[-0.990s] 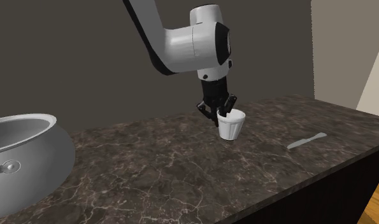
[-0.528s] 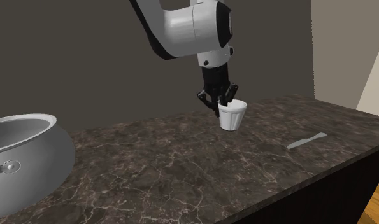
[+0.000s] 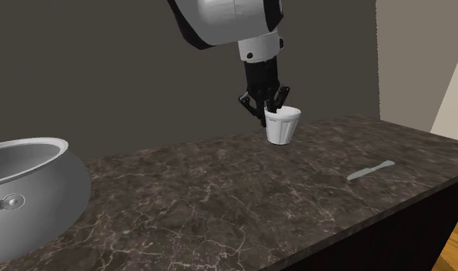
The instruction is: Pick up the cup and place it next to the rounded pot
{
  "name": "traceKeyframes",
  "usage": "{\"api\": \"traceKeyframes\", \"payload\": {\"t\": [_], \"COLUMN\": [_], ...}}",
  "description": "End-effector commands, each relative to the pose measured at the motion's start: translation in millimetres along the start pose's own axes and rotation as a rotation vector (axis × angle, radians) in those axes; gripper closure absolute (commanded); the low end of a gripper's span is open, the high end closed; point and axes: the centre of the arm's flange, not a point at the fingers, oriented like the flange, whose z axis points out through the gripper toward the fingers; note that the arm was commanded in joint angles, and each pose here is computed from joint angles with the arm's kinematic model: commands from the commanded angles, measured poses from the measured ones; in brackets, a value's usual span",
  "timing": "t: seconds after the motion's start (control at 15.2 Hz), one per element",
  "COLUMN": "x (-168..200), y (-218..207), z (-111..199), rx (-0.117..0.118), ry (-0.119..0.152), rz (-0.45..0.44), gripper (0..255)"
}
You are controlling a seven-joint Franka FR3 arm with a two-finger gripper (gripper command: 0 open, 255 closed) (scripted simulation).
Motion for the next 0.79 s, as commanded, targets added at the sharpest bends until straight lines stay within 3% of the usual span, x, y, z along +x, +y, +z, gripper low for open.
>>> {"api": "traceKeyframes", "payload": {"t": [0.0,0.73], "x": [1.3,6.8], "y": [2.4,15.3], "z": [-10.4,-66.8], "rx": [0.0,0.0], "ry": [0.0,0.0], "rz": [0.0,0.0], "gripper": [255,255]}}
